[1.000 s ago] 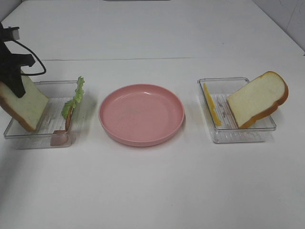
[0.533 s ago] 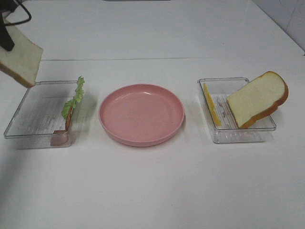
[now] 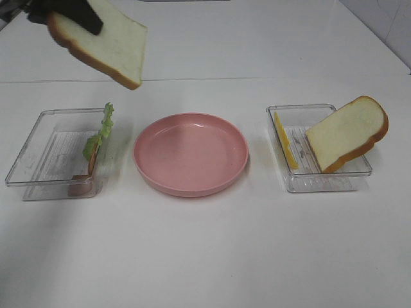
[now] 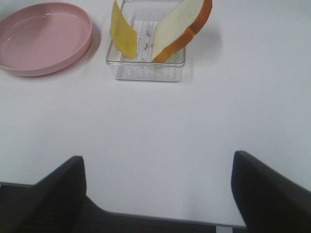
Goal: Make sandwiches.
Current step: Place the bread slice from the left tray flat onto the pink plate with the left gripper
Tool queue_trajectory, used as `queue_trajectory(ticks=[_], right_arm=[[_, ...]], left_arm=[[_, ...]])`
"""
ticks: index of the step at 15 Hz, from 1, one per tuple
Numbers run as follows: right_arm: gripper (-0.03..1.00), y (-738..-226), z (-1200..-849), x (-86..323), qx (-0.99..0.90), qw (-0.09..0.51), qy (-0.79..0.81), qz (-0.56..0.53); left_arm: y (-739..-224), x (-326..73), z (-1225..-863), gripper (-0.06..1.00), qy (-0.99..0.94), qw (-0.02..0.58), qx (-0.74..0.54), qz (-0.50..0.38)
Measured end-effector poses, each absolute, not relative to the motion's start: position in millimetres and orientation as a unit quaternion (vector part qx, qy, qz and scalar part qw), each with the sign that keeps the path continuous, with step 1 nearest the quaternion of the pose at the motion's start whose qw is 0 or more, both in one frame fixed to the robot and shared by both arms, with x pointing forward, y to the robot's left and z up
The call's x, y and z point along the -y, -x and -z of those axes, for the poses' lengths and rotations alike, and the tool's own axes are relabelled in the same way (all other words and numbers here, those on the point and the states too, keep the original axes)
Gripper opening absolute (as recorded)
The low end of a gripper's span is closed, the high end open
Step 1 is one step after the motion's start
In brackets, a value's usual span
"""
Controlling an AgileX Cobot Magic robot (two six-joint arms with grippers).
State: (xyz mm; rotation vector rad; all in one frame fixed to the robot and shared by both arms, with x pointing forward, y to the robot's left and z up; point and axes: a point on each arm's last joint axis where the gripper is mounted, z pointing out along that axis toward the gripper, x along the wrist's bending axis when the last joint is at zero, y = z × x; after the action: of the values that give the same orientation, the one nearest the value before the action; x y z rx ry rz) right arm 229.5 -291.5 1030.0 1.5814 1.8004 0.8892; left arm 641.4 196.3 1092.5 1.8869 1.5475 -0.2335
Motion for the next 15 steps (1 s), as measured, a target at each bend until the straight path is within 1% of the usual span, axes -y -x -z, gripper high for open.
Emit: queue_trajectory(ticks=[2,5,10,13,15], right_arm=[[0.80,-229.5,-1030.0,291.5,-0.674,0.289,-0.592,-0.333],[0.80,-229.5,-1030.0,291.5,-0.674,0.289,-0.592,-0.333],[0.80,-229.5,-1030.0,291.5,-0.674,0.289,-0.592,-0.333],[0.80,-229.5,-1030.0,291.5,-0.674,0.289,-0.592,-0.333],[0.80,-229.5,-1030.0,291.5,-0.674,0.289,-0.592,-0.333]], left_arm=[[-646.4,-163.5,-1068.9,0.19,-0.732,0.330,-0.584,0.118],[-657.6,-124.8,-1021.7,0.19,-0.732,0.313,-0.589,0.140],[-683.5,-103.7,-976.0,0.19,-0.725,0.301,-0.599,0.158],[-695.2,-89.3,-951.8,0.19,-0.721,0.283,-0.605,0.184],[-700.0,-85.3,-942.2,0.19,-0.718,0.279,-0.609,0.189]])
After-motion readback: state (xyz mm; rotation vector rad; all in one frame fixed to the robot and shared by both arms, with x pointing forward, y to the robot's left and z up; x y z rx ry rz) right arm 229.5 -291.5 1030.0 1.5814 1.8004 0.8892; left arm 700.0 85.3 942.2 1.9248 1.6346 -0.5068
